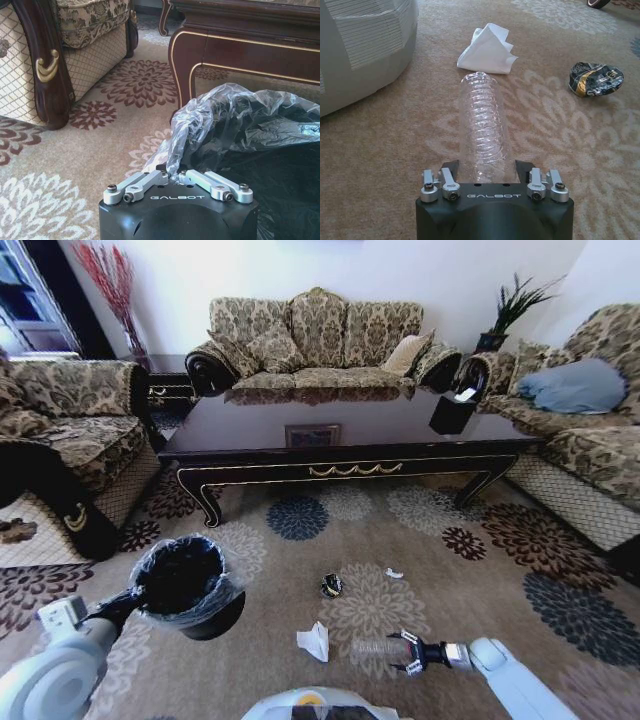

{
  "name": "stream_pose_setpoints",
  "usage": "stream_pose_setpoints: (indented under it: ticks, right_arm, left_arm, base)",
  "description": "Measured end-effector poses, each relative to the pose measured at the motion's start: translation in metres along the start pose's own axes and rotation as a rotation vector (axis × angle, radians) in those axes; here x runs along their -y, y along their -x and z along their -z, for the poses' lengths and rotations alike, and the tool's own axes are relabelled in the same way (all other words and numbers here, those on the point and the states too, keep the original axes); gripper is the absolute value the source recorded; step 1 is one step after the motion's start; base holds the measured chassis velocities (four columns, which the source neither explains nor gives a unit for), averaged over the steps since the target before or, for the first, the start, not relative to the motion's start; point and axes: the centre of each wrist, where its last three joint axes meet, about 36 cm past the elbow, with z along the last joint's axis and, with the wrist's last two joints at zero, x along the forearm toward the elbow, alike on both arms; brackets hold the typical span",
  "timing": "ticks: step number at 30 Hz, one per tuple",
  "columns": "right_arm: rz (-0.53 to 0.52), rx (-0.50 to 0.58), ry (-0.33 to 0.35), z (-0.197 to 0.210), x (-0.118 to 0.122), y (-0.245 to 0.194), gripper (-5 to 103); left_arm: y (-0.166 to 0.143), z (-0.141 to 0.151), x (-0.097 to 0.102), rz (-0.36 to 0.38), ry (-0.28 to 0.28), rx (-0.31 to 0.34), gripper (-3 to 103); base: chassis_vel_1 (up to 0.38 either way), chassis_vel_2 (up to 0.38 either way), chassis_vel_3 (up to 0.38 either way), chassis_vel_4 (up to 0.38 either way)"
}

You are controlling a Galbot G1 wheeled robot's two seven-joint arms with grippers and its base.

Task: Move to the front of the table and pick up the trash from the floor, then place it into the trash bin.

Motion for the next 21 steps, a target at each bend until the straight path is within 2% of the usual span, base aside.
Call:
stream_pose_setpoints:
  ticks: [3, 4, 8, 9, 12, 17, 20, 21]
  right_arm:
    - [-0.012, 0.010, 0.006, 0.000, -0.001, -0.001, 52]
    - [-0.012, 0.010, 0.006, 0.000, -0.001, -0.001, 52]
    - [-0.058, 0.048, 0.019, 0.002, 0.000, -0.006, 37]
    - [-0.058, 0.048, 0.019, 0.002, 0.000, -0.006, 37]
    - [-0.126, 0.092, 0.031, 0.006, 0.005, -0.017, 28]
    - [-0.227, 0.141, 0.036, 0.015, 0.017, -0.037, 23]
    - [-0.336, 0.197, -0.002, 0.039, 0.039, -0.059, 23]
    - [-0.336, 0.197, -0.002, 0.039, 0.039, -0.059, 23]
  left_arm:
    - [-0.001, -0.001, 0.001, 0.000, 0.002, -0.002, 4]
    - [-0.001, -0.001, 0.001, 0.000, 0.002, -0.002, 4]
    - [-0.001, -0.004, 0.003, -0.002, 0.002, -0.007, 4]
    - [-0.001, -0.004, 0.003, -0.002, 0.002, -0.007, 4]
    - [-0.001, -0.006, 0.007, -0.014, 0.002, -0.014, 4]
    - [0.001, -0.012, 0.013, -0.030, 0.000, -0.025, 4]
    - [0.002, -0.019, 0.020, -0.050, -0.006, -0.044, 4]
    - [0.002, -0.019, 0.020, -0.050, -0.006, -0.044, 4]
  base:
    - [0.000, 0.000, 0.000, 0.000]
    - [0.000, 0.000, 0.000, 0.000]
    - [0.000, 0.000, 0.000, 0.000]
    - [0.000, 0.000, 0.000, 0.000]
    - [0.000, 0.000, 0.000, 0.000]
    - [0.000, 0.000, 0.000, 0.000]
    - [0.000, 0.000, 0.000, 0.000]
    - [0.000, 0.000, 0.000, 0.000]
